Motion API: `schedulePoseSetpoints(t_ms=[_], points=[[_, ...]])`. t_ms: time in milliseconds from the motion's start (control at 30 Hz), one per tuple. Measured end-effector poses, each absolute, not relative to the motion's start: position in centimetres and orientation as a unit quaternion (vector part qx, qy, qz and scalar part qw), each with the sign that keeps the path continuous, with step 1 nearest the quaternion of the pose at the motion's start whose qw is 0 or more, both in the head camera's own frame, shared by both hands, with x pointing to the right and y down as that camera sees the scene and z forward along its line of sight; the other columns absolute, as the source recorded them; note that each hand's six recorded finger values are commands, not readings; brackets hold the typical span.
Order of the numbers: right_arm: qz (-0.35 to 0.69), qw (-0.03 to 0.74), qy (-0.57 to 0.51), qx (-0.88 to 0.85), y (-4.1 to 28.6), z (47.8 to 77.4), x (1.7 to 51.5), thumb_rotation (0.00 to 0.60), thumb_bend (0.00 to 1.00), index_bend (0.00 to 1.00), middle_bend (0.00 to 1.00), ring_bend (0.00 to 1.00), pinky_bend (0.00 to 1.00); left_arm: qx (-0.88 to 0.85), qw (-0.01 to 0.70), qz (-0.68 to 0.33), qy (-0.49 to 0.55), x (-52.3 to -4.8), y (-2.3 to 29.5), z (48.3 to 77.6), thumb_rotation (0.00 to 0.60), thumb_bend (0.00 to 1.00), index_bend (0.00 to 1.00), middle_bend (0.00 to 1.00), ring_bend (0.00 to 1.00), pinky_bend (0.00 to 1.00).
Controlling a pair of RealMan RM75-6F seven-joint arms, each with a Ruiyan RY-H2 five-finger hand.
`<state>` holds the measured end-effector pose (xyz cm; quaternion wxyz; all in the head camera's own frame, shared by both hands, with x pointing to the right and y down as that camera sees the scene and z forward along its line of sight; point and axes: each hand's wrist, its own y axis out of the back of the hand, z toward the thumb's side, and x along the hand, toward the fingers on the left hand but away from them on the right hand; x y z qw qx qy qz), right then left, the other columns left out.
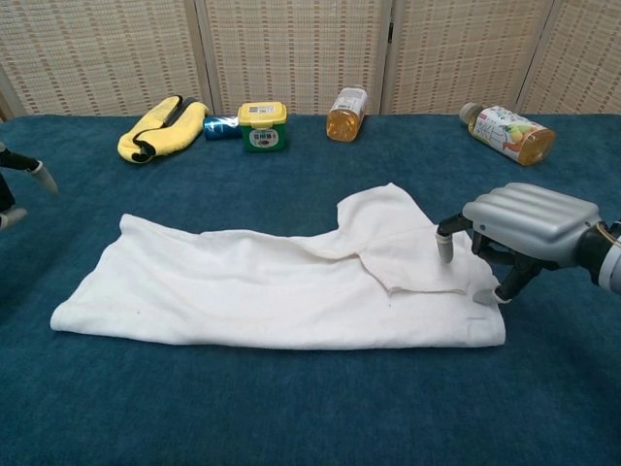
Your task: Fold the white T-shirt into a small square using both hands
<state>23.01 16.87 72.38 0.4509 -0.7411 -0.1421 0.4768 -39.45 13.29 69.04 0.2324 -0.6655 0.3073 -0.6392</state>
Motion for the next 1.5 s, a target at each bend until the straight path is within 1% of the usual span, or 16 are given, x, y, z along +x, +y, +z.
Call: schedulePoseSetpoints(t_ms=[200, 333, 800, 1000, 1167, 1267, 1500], points=[[0.48, 0.456, -0.137, -0.737, 16.8, 72.9, 22.9, 0.6, 0.18, 0.45, 0.94, 1.0, 1.0, -0.666, 0.23, -0.639, 0.309, -39.5, 13.3, 69.2, 0.6, 0.54, 0.31, 0.96, 0.89, 0.99], [0.481, 0.457, -0.133, -0.736, 16.7, 73.3, 22.4, 0.6, 0.21, 0.46, 0.94, 1.0, 1.0, -0.666, 0.229, -0.64, 0.309, -39.6, 13.3, 69.2, 0.6, 0.54, 0.31, 0.96, 0.89, 0.99], [0.478, 0.457, -0.143, -0.736, 16.0, 73.3, 21.9, 0.6, 0.43, 0.52, 0.95, 1.0, 1.0, -0.664, 0.228, -0.641, 0.311, -40.0, 13.5, 69.2, 0.6, 0.54, 0.31, 0.96, 0.89, 0.99], [0.471, 0.452, -0.181, -0.735, 13.9, 72.3, 21.3, 0.6, 0.46, 0.52, 0.95, 1.0, 1.0, -0.662, 0.231, -0.64, 0.313, -40.2, 13.3, 69.0, 0.6, 0.54, 0.31, 0.96, 0.89, 0.99], [0.469, 0.449, -0.223, -0.727, 10.7, 71.7, 20.5, 0.6, 0.48, 0.53, 0.95, 1.0, 1.0, -0.661, 0.233, -0.64, 0.316, -40.2, 13.2, 68.7, 0.6, 0.54, 0.31, 0.96, 0.89, 0.99], [0.471, 0.449, -0.238, -0.721, 9.0, 71.8, 19.9, 0.6, 0.48, 0.53, 0.95, 1.0, 1.0, -0.661, 0.233, -0.64, 0.316, -40.3, 13.3, 68.6, 0.6, 0.54, 0.31, 0.96, 0.89, 0.99], [0.481, 0.453, -0.249, -0.709, 6.7, 72.9, 19.0, 0.6, 0.48, 0.53, 0.95, 1.0, 1.0, -0.658, 0.232, -0.644, 0.316, -40.7, 13.6, 68.5, 0.6, 0.54, 0.31, 0.96, 0.89, 0.99]])
